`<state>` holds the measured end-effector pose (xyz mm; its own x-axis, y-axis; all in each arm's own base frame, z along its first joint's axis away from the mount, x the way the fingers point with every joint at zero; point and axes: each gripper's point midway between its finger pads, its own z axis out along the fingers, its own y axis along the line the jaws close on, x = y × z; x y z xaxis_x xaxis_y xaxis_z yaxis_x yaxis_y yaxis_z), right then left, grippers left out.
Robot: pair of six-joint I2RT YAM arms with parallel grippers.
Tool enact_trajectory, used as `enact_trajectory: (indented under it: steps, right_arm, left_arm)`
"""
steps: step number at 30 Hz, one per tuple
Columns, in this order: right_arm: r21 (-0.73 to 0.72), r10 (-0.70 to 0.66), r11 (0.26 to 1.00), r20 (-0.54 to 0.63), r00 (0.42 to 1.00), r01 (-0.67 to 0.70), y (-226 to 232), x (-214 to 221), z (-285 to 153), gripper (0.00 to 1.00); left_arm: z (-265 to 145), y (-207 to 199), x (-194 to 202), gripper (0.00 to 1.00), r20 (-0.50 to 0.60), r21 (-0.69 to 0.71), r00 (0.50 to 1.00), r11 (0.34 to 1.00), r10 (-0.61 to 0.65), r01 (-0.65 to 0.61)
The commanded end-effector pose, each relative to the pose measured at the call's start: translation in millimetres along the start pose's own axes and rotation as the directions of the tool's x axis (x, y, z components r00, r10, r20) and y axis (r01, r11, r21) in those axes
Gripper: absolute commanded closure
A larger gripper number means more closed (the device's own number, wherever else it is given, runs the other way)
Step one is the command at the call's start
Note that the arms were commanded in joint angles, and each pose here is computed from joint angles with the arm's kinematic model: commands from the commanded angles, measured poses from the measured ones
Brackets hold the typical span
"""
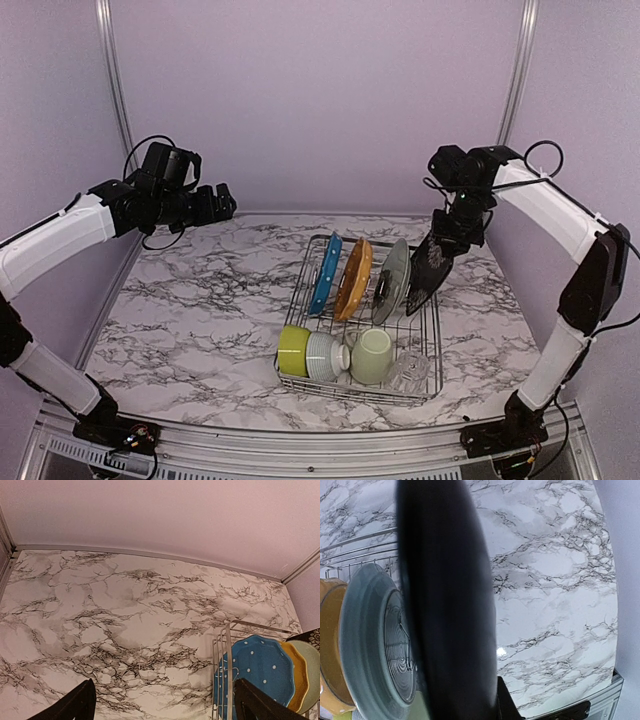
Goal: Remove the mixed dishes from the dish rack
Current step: Grab the plate from the dish rack, then pass from the right arm to the left
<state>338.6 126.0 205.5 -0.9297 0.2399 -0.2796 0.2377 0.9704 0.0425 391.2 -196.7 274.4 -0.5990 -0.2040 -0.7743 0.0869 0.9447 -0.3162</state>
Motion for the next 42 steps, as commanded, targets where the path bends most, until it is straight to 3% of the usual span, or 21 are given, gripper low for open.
enact_trajectory:
  steps: [1, 16, 24, 36, 42]
  right_arm:
    - [-0.077, 0.08, 0.994, 0.106, 0.991, -0.072, 9.1, -24.5, -37.7, 1.0]
    - [-0.152, 0.058, 0.988, 0.181, 0.982, -0.03, 6.4, -26.6, -80.4, 1.0]
    - [-0.144, 0.124, 0.986, 0.268, 0.955, -0.088, -16.0, -31.7, -105.3, 1.0]
    - [-0.18, 0.244, 0.968, 0.502, 0.829, -0.176, -52.0, -68.2, -174.2, 1.0]
    - [-0.36, 0.21, 0.932, 0.637, 0.742, 0.045, -18.4, -88.9, -224.9, 1.0]
  left_arm:
    - [7.7, -0.2, 2.7, 0.01, -0.002, 0.004, 1.0, 1.0, -0.004, 0.004]
    - [9.3, -6.4, -0.2, 0.01, 0.003, 0.034, 1.0, 0.999, 0.008, -0.008]
    - [7.7, -10.7, -5.2, 0.01, 0.015, 0.05, 1.0, 0.999, 0.014, -0.014]
    - [-0.9, -18.7, -20.5, 0.01, 0.058, 0.079, 0.998, 0.997, 0.021, -0.025]
    - [-14.6, -29.6, -34.8, 0.01, 0.112, 0.137, 0.993, 0.99, 0.028, -0.043]
